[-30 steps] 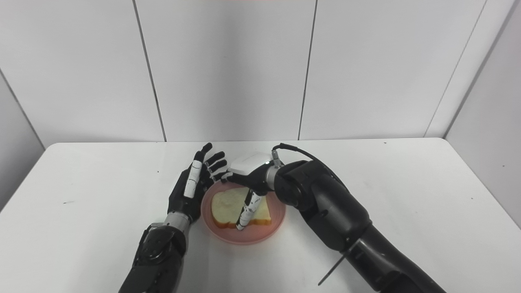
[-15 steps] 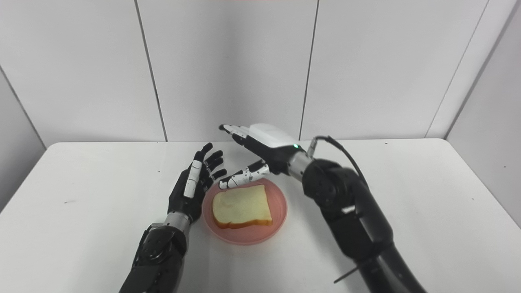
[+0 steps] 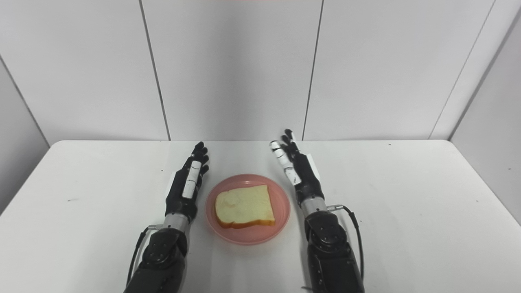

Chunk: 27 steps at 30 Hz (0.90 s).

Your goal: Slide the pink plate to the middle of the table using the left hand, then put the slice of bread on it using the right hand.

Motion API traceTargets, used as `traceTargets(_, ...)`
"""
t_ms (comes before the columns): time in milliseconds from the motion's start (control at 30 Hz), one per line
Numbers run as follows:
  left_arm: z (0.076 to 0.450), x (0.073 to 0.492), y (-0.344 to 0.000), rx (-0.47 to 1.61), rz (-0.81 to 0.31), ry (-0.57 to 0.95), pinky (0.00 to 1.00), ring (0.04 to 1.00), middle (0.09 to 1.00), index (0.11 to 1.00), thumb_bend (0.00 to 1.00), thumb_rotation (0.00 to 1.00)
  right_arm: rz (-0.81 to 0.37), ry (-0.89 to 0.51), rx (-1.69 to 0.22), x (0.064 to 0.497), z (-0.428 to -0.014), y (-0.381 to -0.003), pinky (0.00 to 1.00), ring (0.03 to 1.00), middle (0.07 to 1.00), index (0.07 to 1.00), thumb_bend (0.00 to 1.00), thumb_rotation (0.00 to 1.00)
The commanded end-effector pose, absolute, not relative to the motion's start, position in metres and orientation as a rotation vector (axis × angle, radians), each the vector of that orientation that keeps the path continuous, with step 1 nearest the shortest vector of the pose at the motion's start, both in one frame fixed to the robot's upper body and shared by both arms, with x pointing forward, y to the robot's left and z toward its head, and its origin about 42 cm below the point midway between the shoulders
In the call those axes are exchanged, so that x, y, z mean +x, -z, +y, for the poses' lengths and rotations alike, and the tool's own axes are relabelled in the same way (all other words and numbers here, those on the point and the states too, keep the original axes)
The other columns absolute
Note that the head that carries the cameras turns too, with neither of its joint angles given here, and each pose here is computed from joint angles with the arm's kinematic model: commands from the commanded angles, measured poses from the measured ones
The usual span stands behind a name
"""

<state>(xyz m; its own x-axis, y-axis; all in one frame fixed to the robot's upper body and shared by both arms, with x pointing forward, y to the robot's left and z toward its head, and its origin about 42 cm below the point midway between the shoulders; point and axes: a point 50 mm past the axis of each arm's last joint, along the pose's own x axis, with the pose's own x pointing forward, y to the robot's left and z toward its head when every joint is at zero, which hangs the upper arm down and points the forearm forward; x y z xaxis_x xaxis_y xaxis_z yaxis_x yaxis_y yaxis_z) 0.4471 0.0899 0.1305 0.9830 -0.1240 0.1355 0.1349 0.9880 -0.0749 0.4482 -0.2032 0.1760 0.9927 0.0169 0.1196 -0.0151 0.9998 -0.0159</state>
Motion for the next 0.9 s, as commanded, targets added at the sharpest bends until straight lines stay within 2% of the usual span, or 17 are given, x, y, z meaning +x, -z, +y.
traceTargets(0, 0.097, 0.440, -0.119, -0.050, -0.142, 0.097, 0.94, 0.980, 0.964, 0.899, 0.81, 0.86, -0.214, 0.002, 0.035, 0.449, -0.203, -0.191, 0.92, 0.962, 0.999, 1.000, 0.78, 0.96)
traceTargets(233, 0.096, 0.440, -0.120, -0.037, -0.133, 0.097, 0.95, 0.973, 0.950, 0.889, 0.81, 0.86, -0.190, 0.035, 0.055, 0.441, -0.205, -0.180, 0.87, 0.910, 0.960, 0.983, 0.77, 0.97)
traceTargets(367, 0.097, 0.440, -0.120, -0.025, -0.128, 0.095, 0.98, 0.980, 0.954, 0.897, 0.80, 0.87, -0.176, 0.050, 0.025, 0.438, -0.206, -0.174, 0.88, 0.884, 0.935, 0.969, 0.76, 1.00)
traceTargets(533, 0.096, 0.440, -0.121, -0.037, -0.120, 0.096, 1.00, 0.990, 0.965, 0.906, 0.80, 0.86, -0.176, 0.044, 0.000, 0.435, -0.207, -0.168, 0.90, 0.900, 0.940, 0.969, 0.76, 1.00)
traceTargets(733, 0.095, 0.441, -0.122, -0.045, -0.118, 0.093, 0.98, 0.979, 0.954, 0.898, 0.81, 0.88, -0.178, 0.037, -0.012, 0.434, -0.207, -0.166, 0.89, 0.889, 0.928, 0.945, 0.75, 0.99)
traceTargets(867, 0.096, 0.440, -0.122, -0.048, -0.115, 0.095, 0.98, 0.982, 0.959, 0.907, 0.81, 0.88, -0.180, 0.033, 0.006, 0.432, -0.206, -0.165, 0.87, 0.878, 0.912, 0.916, 0.78, 0.99)
